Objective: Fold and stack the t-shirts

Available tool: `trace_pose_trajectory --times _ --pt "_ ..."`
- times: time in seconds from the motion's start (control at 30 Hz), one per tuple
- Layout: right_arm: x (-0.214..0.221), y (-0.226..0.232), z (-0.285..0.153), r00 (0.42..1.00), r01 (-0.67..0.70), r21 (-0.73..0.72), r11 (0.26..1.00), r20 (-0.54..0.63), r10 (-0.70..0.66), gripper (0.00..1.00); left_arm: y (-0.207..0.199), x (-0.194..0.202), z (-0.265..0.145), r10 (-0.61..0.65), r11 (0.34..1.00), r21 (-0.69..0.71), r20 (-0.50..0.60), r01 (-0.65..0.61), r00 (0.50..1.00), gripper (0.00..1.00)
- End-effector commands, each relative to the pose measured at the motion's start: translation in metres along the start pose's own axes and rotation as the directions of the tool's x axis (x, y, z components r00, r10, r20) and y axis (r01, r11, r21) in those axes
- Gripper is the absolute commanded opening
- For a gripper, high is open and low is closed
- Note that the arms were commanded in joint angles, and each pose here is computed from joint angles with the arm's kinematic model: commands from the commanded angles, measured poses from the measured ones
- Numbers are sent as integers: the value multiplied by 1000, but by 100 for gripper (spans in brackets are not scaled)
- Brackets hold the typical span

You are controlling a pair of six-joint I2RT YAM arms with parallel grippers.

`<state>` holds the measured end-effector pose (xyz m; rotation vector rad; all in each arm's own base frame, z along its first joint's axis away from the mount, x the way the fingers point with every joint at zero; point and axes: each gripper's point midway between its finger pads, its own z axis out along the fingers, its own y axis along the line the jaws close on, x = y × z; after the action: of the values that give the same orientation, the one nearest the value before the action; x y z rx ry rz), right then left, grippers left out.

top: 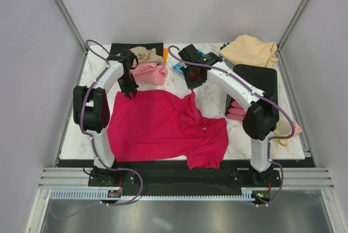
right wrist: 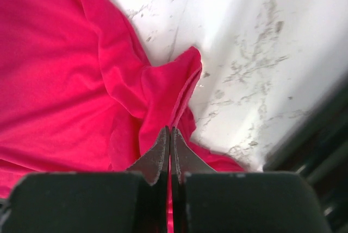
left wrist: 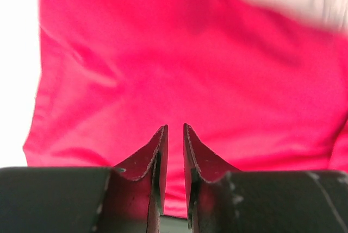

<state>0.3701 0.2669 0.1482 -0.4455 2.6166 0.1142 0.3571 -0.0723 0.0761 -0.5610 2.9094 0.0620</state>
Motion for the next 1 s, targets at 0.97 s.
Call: trace_pose_trajectory --times 0.97 --pt "-66 -60 -138 938 -109 -46 993 325 118 0 64 -85 64 -298 940 -183 -32 288 954 33"
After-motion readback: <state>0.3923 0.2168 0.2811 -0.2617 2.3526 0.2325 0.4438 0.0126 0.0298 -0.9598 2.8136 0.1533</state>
